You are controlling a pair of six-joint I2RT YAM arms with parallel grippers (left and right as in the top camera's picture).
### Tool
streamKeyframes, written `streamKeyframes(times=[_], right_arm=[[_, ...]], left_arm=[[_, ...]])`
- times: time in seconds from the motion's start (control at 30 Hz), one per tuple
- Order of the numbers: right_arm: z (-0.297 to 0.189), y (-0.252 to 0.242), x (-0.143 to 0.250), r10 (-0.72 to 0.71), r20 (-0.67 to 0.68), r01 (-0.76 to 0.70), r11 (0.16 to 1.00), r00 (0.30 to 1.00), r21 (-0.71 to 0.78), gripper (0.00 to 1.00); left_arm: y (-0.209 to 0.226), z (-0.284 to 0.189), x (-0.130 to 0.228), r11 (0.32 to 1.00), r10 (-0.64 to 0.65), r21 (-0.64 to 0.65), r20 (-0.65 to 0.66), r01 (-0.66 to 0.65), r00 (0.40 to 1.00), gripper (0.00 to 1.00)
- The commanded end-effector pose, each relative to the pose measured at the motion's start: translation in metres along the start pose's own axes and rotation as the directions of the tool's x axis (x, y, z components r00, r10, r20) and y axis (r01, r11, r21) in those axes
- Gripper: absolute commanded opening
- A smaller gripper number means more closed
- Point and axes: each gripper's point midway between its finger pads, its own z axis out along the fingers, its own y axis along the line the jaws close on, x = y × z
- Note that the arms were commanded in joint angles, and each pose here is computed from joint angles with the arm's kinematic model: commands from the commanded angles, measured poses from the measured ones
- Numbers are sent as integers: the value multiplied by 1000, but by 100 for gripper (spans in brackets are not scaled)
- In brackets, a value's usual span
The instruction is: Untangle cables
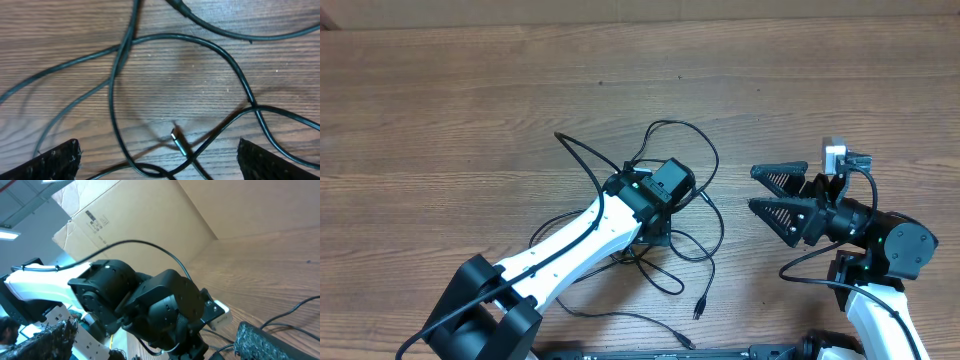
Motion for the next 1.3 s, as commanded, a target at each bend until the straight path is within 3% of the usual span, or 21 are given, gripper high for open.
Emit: streamKeyframes(times=[0.0, 0.27, 0.47, 0.83, 1.27], right_arm=[[-4, -2, -2, -2, -5, 2, 1000, 1000, 12, 100], [-8, -8, -2, 19, 0, -19, 999, 1000, 30, 100], [-8, -7, -1, 9, -6, -9, 1000, 1000, 27, 100], [-8, -8, 0, 12, -8, -12, 1000, 1000, 28, 100], [-8, -8, 0, 12, -11, -12, 1000, 1000, 26, 100]], left_arm=[[-2, 9, 7, 996, 42, 78, -25, -40, 999, 100], [-6, 22, 25, 978, 49, 205, -57, -36, 997, 100], [-1, 39, 38, 982, 10, 189, -79, 6, 997, 100], [4, 42, 28, 979, -65, 188, -65, 76, 996, 100], [9, 47, 30, 977, -136, 159, -65, 145, 989, 85]])
